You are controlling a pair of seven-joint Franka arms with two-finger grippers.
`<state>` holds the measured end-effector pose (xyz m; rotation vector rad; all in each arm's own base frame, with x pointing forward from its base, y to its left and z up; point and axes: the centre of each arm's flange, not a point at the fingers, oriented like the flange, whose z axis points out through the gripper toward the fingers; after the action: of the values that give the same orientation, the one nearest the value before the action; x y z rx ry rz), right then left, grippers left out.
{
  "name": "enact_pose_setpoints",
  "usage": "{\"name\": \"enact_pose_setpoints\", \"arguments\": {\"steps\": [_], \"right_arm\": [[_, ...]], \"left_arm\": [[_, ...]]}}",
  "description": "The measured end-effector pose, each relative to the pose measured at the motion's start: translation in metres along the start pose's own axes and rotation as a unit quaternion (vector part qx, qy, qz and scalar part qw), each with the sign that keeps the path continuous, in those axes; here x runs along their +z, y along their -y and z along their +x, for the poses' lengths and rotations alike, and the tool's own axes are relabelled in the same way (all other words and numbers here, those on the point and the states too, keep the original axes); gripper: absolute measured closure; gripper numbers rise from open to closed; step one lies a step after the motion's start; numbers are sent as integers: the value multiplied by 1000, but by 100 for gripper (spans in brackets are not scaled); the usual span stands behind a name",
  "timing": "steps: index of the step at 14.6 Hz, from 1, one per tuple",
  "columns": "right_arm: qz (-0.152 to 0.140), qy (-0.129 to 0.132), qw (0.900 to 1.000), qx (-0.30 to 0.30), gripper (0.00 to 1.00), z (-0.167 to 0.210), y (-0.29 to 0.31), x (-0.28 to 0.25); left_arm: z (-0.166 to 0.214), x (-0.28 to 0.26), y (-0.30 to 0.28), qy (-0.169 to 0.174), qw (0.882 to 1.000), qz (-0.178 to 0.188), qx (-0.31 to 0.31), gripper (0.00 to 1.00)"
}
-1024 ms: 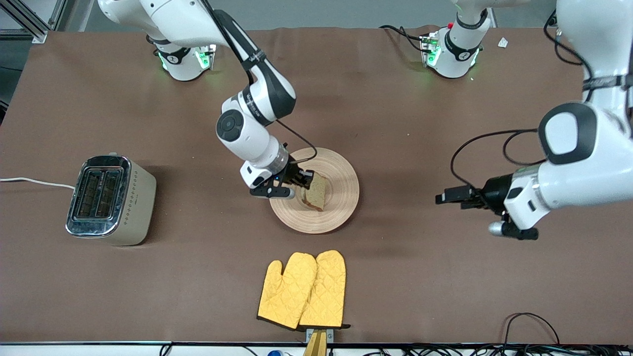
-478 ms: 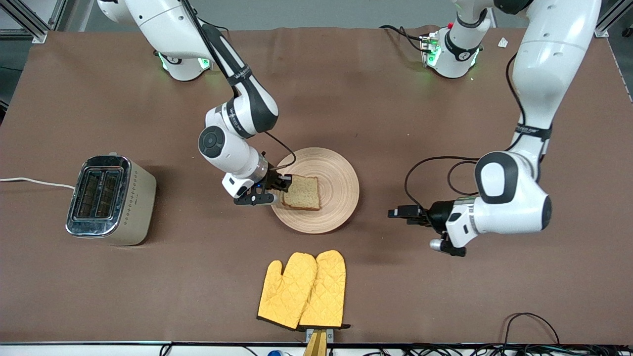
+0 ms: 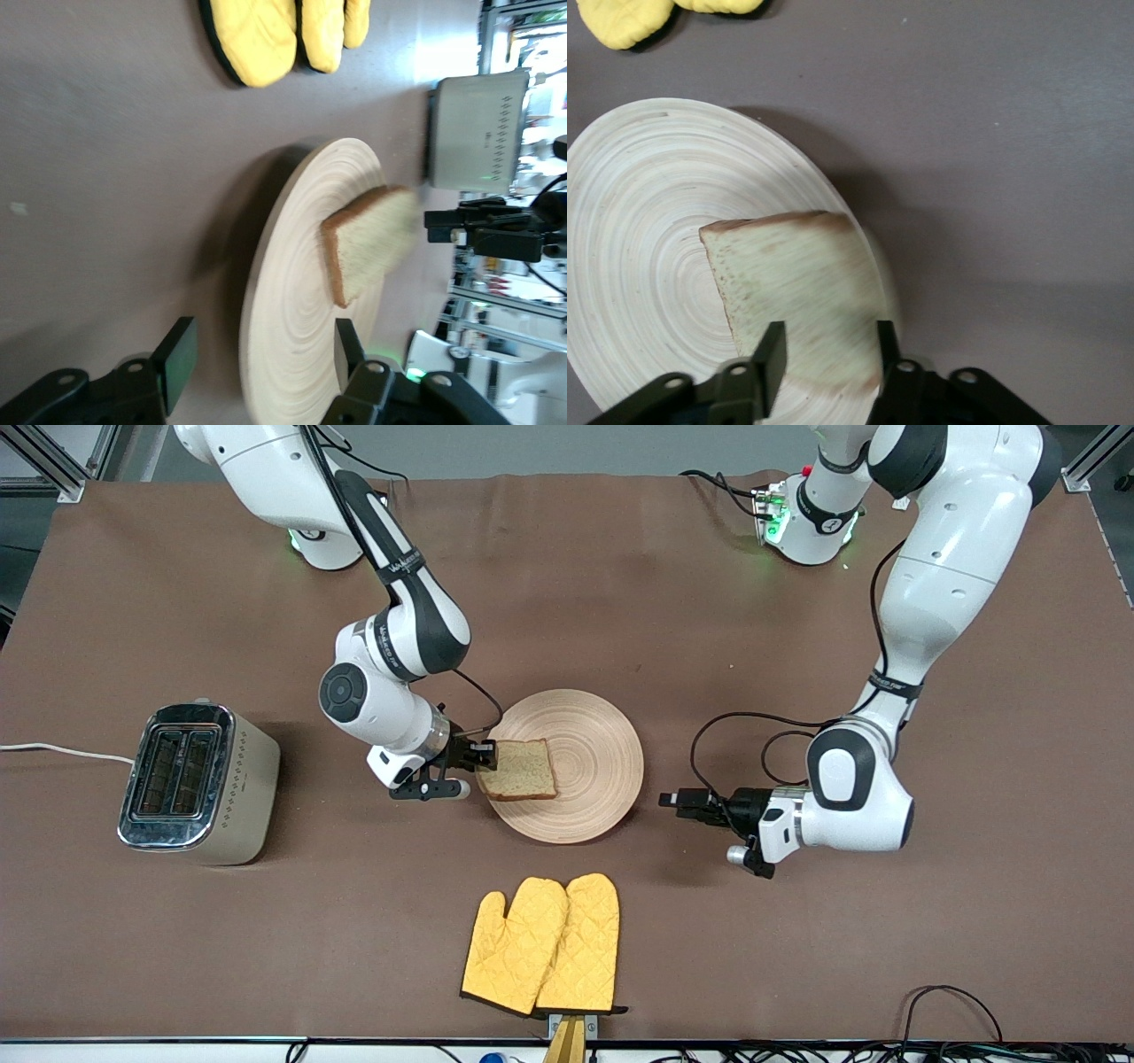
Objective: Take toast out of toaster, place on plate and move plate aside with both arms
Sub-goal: 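Release the toast on the plate while the left gripper grasps the rim, then drag the plate by its rim with the left gripper away from the toaster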
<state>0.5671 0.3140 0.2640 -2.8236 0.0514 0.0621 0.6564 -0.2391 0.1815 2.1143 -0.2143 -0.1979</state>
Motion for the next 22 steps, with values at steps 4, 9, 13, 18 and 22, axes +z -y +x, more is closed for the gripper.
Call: {"name": "enact_pose_setpoints", "arguments": {"steps": [4,9,13,18,22], "right_arm": [[-6,12,1000,10,4,5,-14,-13],[-70,52,996,5,0,39,-62,-122],[-110,50,992,26,0,51,-102,-243],[-139,62,988,23,0,22,-126,-381],[-164,34,986,1,0,-8,-133,-444]], "left_arm": [[-10,29,1,19,1000,-13,-10,42],[-25,43,14,36,999,-13,-12,48],[-40,54,28,50,999,-13,-3,62],[-44,58,31,51,998,-18,-9,70],[-46,64,33,50,998,-27,-19,72]]}}
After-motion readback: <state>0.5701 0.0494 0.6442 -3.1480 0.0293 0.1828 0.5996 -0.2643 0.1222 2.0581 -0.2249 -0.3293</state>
